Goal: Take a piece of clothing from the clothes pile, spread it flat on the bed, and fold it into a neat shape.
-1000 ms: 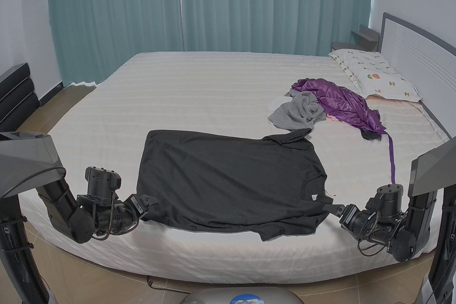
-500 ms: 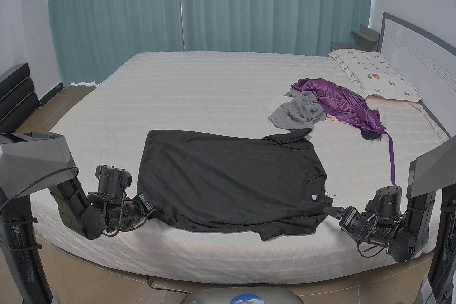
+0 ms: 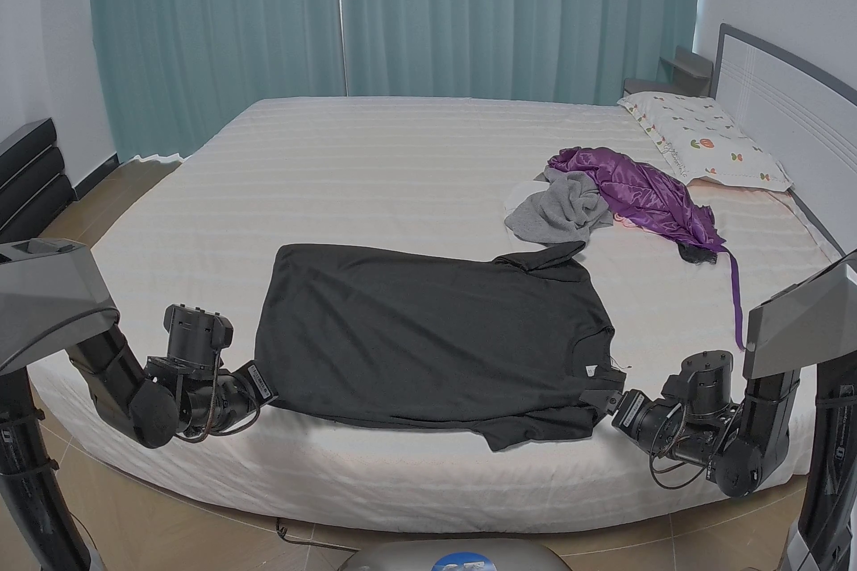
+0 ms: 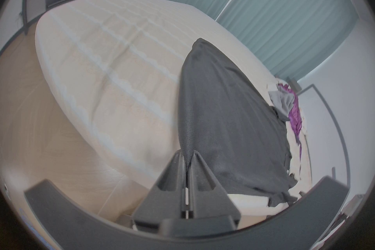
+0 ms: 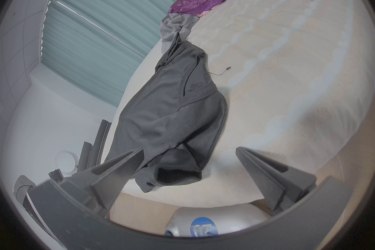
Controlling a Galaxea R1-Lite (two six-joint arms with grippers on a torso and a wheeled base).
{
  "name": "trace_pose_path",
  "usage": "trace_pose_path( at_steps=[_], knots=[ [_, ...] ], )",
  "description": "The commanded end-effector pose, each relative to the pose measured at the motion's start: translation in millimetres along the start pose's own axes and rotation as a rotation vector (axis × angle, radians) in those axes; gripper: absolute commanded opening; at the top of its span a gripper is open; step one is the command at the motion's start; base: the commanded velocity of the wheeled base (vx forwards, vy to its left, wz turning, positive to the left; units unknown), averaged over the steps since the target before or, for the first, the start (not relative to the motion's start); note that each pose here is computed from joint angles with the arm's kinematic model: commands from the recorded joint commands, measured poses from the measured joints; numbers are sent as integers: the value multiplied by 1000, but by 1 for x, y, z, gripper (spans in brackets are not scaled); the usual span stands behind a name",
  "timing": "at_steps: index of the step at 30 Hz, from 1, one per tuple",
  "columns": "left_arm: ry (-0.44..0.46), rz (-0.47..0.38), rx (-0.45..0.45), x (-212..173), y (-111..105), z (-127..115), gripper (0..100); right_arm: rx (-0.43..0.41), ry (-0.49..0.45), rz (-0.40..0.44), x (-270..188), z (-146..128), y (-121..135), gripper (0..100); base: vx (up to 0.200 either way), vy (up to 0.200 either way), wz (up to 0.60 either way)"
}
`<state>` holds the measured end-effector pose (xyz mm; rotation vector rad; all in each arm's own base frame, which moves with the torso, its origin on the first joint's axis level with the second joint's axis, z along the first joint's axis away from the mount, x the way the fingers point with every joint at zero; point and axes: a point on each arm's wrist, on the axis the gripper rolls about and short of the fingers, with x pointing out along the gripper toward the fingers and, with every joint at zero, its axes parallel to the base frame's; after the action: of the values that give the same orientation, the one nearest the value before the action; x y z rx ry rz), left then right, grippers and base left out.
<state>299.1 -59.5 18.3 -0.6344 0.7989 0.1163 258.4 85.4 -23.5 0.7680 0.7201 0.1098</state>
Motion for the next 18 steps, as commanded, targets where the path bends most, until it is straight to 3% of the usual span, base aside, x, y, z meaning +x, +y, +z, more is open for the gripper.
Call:
trace_pose_path(
  at_steps=[1, 6, 18],
  knots=[
    [-38, -4, 23, -20, 0, 11, 0, -4, -14, 10, 6, 3, 3, 100, 0, 0, 0],
    [-69, -6, 15, -28, 2, 19, 0, 6, -51, 14, 3, 11, 3, 100, 0, 0, 0],
    [-72, 11, 33, -33, 4, 20, 0, 10, -33, -12, 22, 7, -6, 100, 0, 0, 0]
  ],
)
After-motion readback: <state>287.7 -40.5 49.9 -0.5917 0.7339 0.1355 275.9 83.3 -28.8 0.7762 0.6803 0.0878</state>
